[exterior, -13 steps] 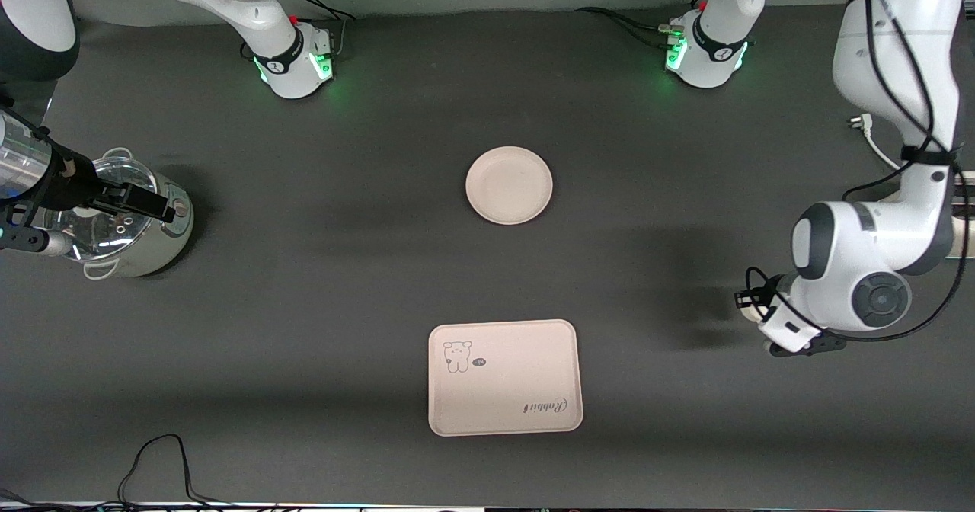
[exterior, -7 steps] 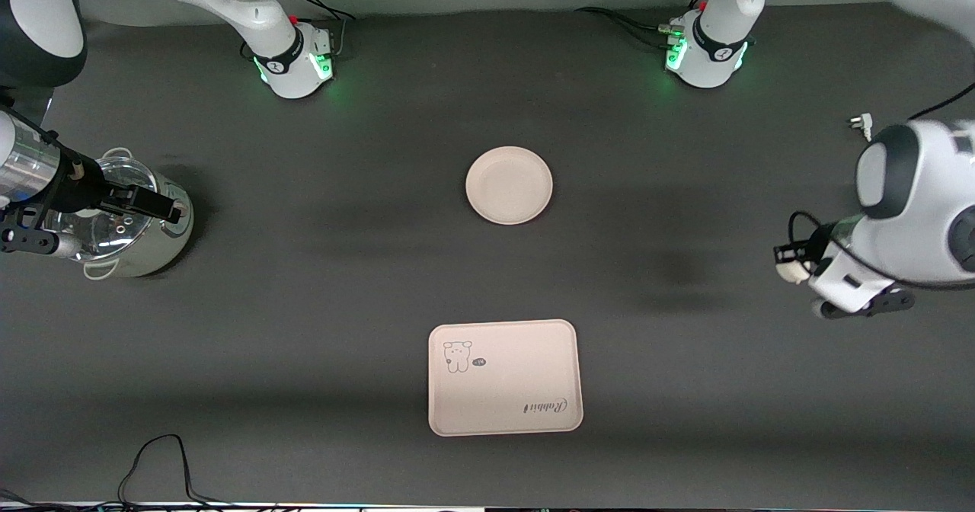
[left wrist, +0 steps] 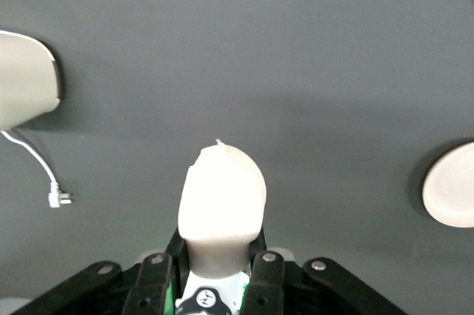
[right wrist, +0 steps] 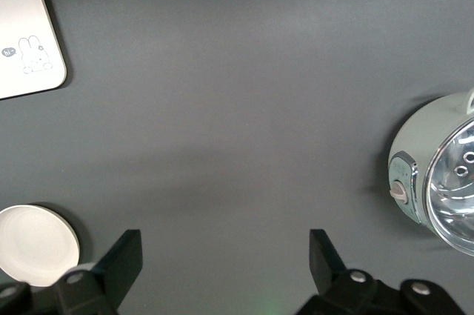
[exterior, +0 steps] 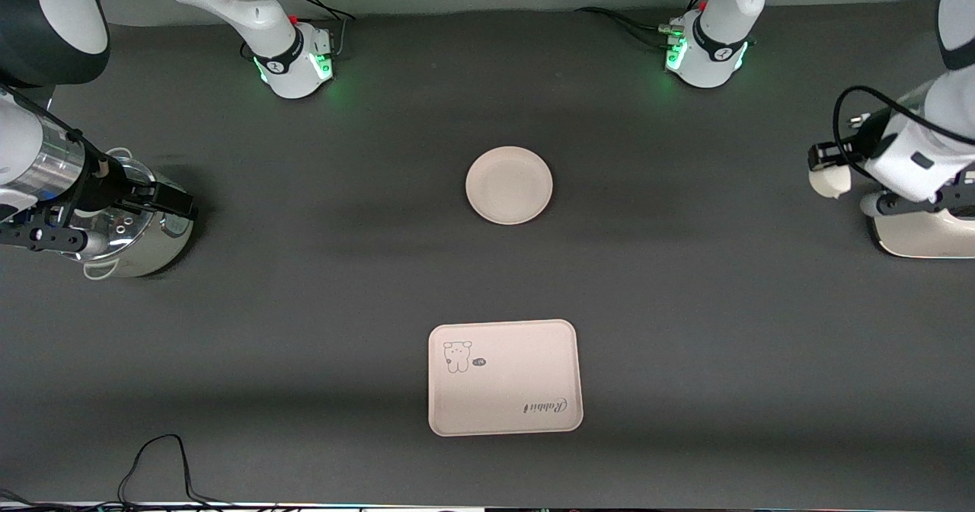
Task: Place bun in plate and plate on tray
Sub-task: 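Carry the bun with the left gripper over the white plate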
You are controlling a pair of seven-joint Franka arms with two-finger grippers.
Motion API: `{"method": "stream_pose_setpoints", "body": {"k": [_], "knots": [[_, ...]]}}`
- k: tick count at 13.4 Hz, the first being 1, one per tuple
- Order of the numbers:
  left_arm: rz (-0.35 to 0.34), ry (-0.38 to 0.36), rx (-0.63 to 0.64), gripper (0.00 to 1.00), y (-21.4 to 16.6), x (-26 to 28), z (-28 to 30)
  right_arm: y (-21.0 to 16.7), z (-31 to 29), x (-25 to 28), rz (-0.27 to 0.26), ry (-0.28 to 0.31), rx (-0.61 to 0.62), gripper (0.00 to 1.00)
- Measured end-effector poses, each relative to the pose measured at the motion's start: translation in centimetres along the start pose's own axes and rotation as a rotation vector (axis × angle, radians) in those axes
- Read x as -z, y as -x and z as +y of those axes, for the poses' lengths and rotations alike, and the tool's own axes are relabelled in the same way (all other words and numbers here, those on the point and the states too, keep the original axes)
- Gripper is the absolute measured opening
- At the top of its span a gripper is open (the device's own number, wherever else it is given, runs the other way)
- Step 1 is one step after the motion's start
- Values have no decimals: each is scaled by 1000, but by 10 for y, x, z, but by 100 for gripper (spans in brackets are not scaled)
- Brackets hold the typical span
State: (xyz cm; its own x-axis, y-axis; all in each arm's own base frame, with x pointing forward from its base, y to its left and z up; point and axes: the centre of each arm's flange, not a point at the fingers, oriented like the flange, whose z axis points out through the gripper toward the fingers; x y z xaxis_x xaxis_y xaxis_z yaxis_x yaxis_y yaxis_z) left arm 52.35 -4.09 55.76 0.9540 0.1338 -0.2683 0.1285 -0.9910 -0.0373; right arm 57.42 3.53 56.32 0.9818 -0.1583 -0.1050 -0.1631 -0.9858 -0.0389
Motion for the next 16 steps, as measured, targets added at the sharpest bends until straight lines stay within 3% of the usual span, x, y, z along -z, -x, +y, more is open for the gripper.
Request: {"method": "stream_pose_setpoints", "body": {"k": [3, 7, 11, 16], "knots": [[-22, 15, 49, 36, 16, -16, 51, 0, 1, 0, -1, 0, -1, 100], [54, 43, 129, 37, 44, -54, 189, 0, 2, -2, -5, 1, -3, 100], [71, 80, 164, 38, 63, -121, 300, -1, 2, -5, -4, 2, -4, 100], [46, 135, 156, 38, 63, -204, 372, -2, 4, -5, 7, 29, -2, 100]]}}
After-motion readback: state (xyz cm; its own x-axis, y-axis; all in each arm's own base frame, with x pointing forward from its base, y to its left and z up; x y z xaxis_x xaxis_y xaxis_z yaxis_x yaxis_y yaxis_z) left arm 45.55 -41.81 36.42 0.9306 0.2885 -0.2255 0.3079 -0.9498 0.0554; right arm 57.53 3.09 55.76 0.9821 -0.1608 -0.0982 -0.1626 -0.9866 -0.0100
